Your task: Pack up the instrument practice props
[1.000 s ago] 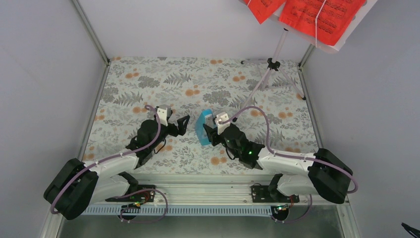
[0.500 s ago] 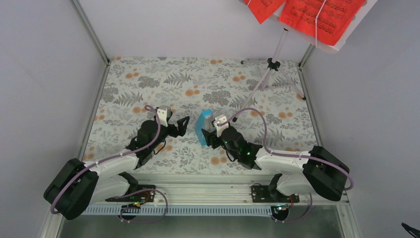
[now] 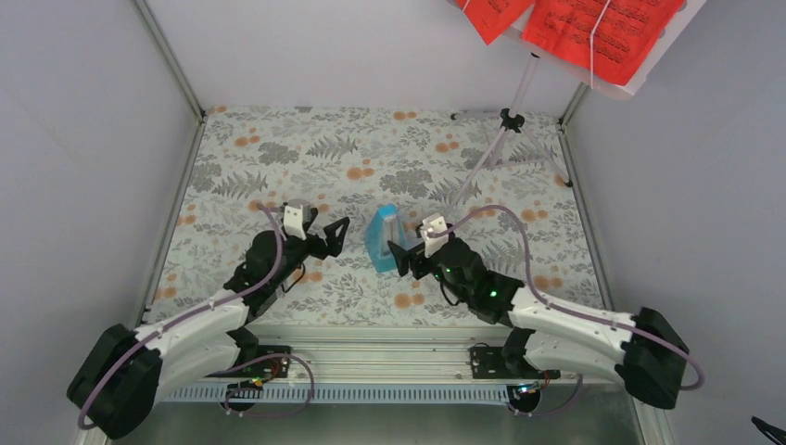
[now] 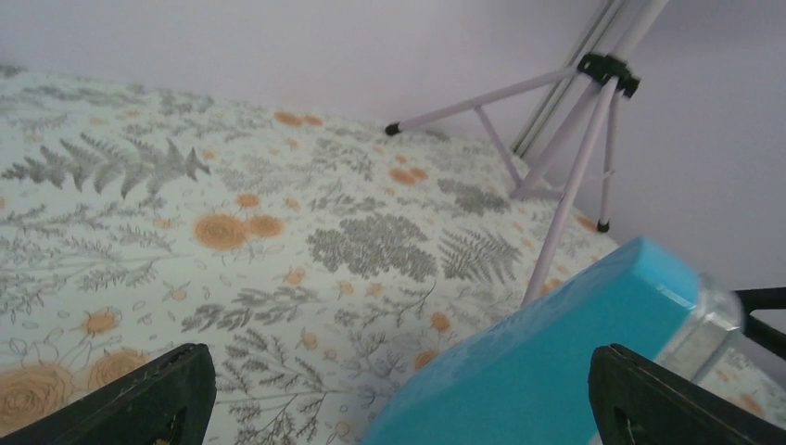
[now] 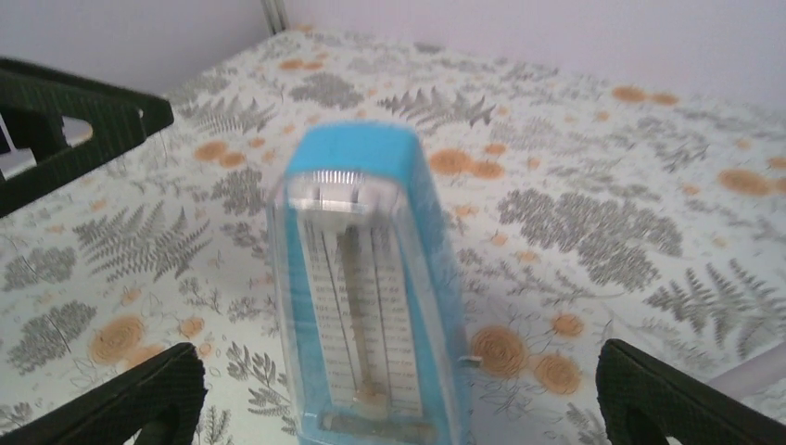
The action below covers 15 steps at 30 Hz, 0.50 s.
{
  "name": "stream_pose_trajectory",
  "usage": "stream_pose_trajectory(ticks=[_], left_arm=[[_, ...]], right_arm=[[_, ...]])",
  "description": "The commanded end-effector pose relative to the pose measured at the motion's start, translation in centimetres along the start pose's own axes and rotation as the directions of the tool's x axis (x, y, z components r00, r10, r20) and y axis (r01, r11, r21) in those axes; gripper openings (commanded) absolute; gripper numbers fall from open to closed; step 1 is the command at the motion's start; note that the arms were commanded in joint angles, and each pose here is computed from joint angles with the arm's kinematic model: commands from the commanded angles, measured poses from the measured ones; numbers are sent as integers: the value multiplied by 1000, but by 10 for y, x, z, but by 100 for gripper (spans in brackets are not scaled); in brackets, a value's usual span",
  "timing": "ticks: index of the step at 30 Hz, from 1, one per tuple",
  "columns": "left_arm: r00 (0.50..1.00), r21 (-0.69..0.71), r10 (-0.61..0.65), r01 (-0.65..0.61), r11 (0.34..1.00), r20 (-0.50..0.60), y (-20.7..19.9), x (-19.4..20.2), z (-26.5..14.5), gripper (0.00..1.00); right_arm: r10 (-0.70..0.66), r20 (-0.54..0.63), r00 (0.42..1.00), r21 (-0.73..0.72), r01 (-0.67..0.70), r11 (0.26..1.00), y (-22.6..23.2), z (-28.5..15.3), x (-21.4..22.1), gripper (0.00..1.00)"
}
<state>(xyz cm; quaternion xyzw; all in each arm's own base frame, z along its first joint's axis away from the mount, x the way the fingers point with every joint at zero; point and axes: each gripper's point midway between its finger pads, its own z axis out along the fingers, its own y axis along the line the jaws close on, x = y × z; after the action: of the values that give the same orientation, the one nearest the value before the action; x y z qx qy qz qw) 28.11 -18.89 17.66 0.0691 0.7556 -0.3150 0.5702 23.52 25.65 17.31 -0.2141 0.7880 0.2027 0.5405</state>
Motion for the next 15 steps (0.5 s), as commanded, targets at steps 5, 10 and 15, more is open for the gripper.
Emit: stream_pose_trajectory(ticks=[5, 10, 15], left_arm=[[997, 98, 45, -39, 994, -57, -43, -45, -4, 100], [981, 224, 161, -133, 965, -108, -78, -58, 1, 100], [940, 442, 325, -251, 861, -100, -117, -49, 6, 100]], right_arm=[[-67, 165, 984, 32, 63, 998, -8, -47, -95, 100], [73, 128, 989, 23, -76, 997, -42, -29, -119, 100], [267, 95, 959, 5, -268, 963, -106, -14, -109, 100]])
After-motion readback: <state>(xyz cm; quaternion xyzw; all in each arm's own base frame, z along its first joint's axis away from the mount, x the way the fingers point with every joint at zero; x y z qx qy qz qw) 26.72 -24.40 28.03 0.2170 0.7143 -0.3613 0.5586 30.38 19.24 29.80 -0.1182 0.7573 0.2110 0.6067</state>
